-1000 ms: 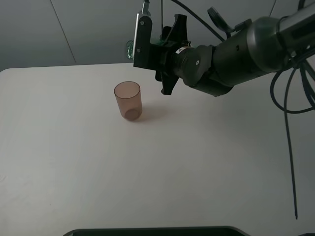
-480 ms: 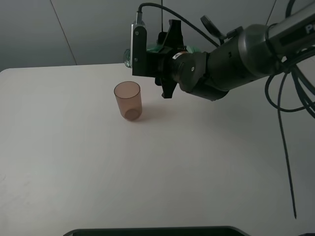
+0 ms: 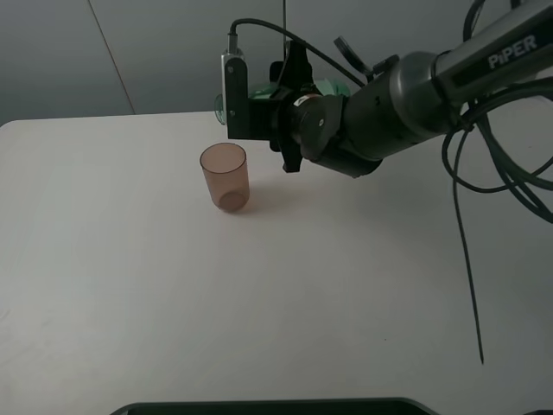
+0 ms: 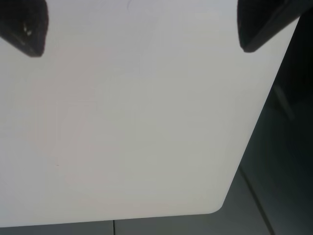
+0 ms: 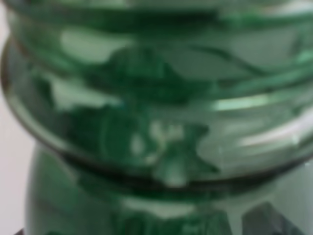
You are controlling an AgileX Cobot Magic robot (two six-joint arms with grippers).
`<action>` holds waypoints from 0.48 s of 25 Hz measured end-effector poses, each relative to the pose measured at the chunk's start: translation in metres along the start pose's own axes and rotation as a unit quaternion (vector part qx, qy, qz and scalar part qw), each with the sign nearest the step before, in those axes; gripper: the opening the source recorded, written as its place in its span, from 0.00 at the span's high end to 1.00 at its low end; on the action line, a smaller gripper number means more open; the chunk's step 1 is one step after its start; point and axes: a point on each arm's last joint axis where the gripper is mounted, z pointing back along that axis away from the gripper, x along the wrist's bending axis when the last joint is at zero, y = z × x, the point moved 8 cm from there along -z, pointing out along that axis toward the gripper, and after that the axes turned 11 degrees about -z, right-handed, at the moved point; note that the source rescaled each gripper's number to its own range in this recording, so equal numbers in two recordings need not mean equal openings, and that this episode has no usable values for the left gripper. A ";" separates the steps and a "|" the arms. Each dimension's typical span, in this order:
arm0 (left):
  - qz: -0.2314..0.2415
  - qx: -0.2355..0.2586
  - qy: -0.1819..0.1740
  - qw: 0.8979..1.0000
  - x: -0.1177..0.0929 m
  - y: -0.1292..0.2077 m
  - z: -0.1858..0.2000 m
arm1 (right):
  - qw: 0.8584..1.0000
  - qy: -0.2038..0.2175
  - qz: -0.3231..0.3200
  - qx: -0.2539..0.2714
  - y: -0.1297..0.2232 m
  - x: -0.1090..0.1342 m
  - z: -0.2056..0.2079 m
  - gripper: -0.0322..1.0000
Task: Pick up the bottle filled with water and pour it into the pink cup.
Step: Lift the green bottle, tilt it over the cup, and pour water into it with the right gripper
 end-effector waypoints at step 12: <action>-0.001 0.000 -0.001 1.000 0.000 0.000 0.000 | 1.000 0.012 0.027 0.003 0.001 -0.005 0.000 0.97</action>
